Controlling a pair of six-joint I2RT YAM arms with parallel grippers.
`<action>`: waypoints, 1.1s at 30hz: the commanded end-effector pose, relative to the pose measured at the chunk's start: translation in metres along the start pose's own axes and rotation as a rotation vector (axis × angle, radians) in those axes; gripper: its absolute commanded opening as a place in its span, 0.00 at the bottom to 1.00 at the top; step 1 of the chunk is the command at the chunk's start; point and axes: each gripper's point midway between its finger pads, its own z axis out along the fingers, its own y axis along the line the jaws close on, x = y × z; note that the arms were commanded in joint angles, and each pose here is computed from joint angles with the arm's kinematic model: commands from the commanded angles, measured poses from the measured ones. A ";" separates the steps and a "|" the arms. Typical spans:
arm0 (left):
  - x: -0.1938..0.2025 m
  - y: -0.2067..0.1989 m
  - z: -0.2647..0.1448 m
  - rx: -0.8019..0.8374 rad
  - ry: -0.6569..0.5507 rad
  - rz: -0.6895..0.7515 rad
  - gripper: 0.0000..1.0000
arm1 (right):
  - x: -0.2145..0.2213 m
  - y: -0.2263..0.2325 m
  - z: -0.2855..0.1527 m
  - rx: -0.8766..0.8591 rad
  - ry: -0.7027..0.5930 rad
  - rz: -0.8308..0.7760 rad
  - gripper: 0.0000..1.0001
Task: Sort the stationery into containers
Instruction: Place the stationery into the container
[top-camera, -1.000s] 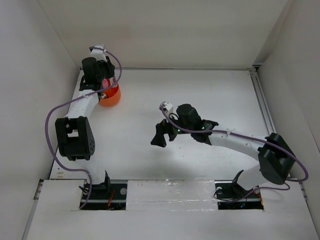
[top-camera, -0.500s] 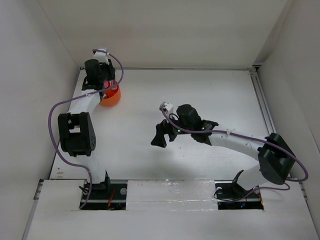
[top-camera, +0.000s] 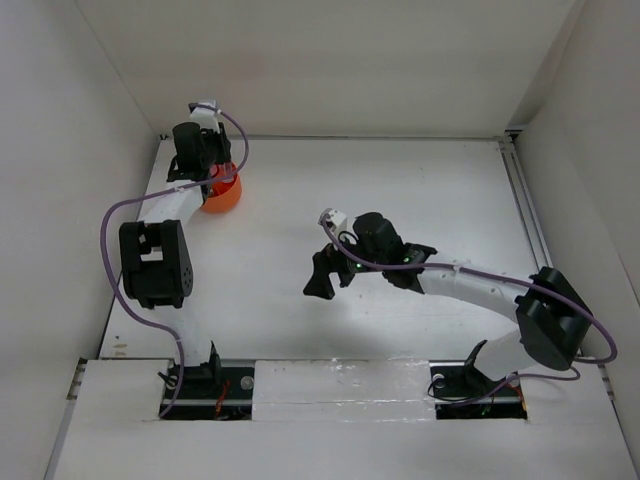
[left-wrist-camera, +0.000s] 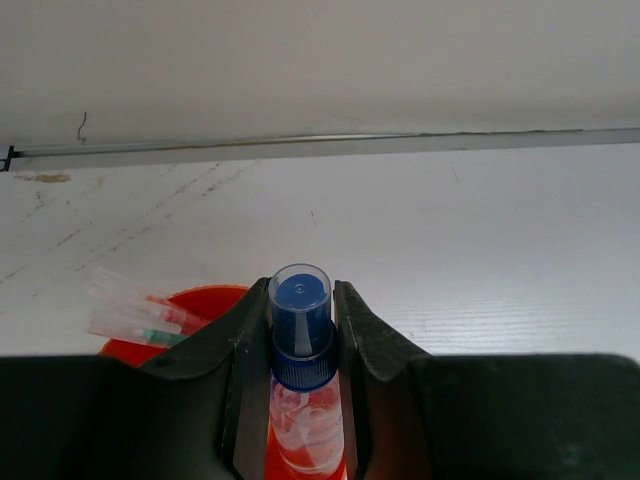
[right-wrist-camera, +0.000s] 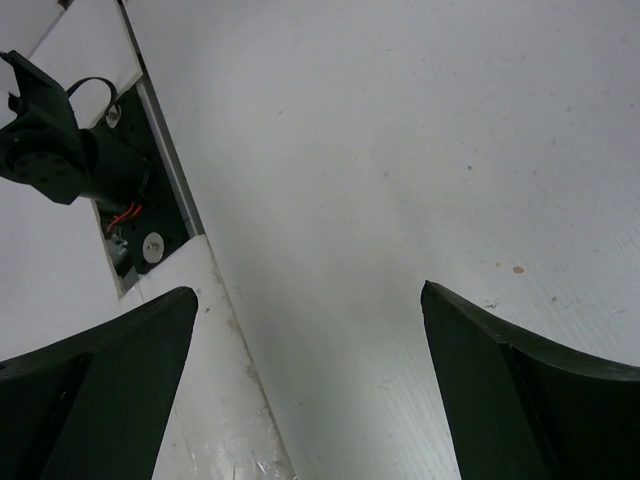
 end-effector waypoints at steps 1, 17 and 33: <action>-0.019 0.001 0.000 -0.001 -0.070 0.033 0.00 | -0.022 0.014 -0.007 -0.038 -0.079 -0.066 1.00; 0.000 0.005 0.002 -0.022 -0.049 0.020 0.00 | -0.033 0.016 -0.017 -0.010 -0.123 -0.071 1.00; -0.016 0.004 -0.004 -0.024 -0.074 0.014 0.25 | -0.032 0.013 -0.018 0.007 -0.129 -0.070 1.00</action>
